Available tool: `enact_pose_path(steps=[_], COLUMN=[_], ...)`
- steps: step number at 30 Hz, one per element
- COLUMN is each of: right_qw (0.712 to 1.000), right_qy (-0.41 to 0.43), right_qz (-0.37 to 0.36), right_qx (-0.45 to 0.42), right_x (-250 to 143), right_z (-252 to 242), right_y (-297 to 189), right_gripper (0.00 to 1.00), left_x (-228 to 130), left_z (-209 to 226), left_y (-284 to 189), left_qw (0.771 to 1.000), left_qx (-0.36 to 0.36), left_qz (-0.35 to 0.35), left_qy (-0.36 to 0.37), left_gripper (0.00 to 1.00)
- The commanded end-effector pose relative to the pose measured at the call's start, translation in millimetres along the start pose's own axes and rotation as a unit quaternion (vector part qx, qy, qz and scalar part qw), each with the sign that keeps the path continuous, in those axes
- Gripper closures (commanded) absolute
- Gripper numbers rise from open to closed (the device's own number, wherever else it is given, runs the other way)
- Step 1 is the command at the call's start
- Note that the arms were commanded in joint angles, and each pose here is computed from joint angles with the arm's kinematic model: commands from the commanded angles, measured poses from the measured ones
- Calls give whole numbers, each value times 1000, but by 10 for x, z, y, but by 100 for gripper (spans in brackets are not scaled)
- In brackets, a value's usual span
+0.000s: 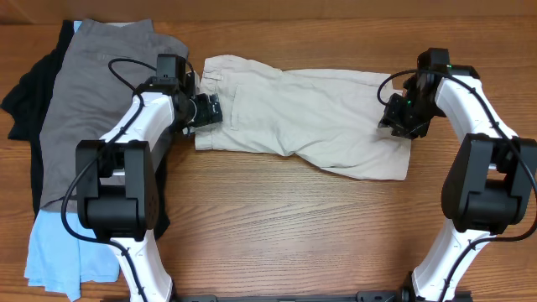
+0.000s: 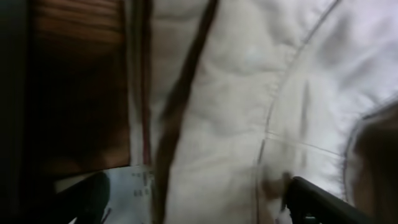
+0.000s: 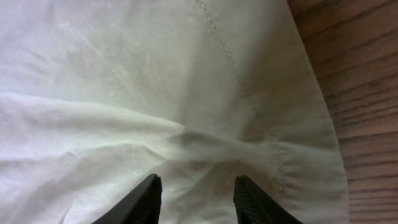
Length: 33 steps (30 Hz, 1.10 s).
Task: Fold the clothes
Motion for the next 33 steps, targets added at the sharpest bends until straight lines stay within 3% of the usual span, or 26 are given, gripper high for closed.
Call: enact_pose_path(steps=[1, 9, 20, 24, 27, 33], right_qw=[1000, 1000, 1000, 1000, 1000, 1000], right_qy=[-5, -5, -5, -5, -4, -8], right_qz=[-11, -12, -9, -9, -8, 13], right_qx=[9, 9, 8, 8, 8, 24], right_x=[70, 74, 60, 60, 56, -34], right_z=[53, 54, 48, 48, 47, 90], right_y=[-49, -49, -49, -49, -49, -51], right_gripper=[58, 58, 57, 52, 53, 53], left_x=[-12, -34, -360, -361, -363, -194], left_z=[78, 104, 245, 302, 298, 224], left_y=[79, 128, 606, 544, 443, -336], left_qw=[1000, 999, 996, 995, 994, 994], left_qx=[20, 27, 48, 70, 76, 103], left_qz=[5, 9, 68, 70, 77, 44], left_qy=[-21, -26, -31, -30, -31, -15], left_gripper=[17, 45, 72, 96, 96, 96])
Point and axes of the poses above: each gripper's point midway between its finger pads, its own y axis out along the fingers, its own z axis along the line the jaws close on, x = y × z, the point moved 1 cm from there along -y, back along the fingers, and after that the axes turned 5 degrees about y, right-handed, at the moved point
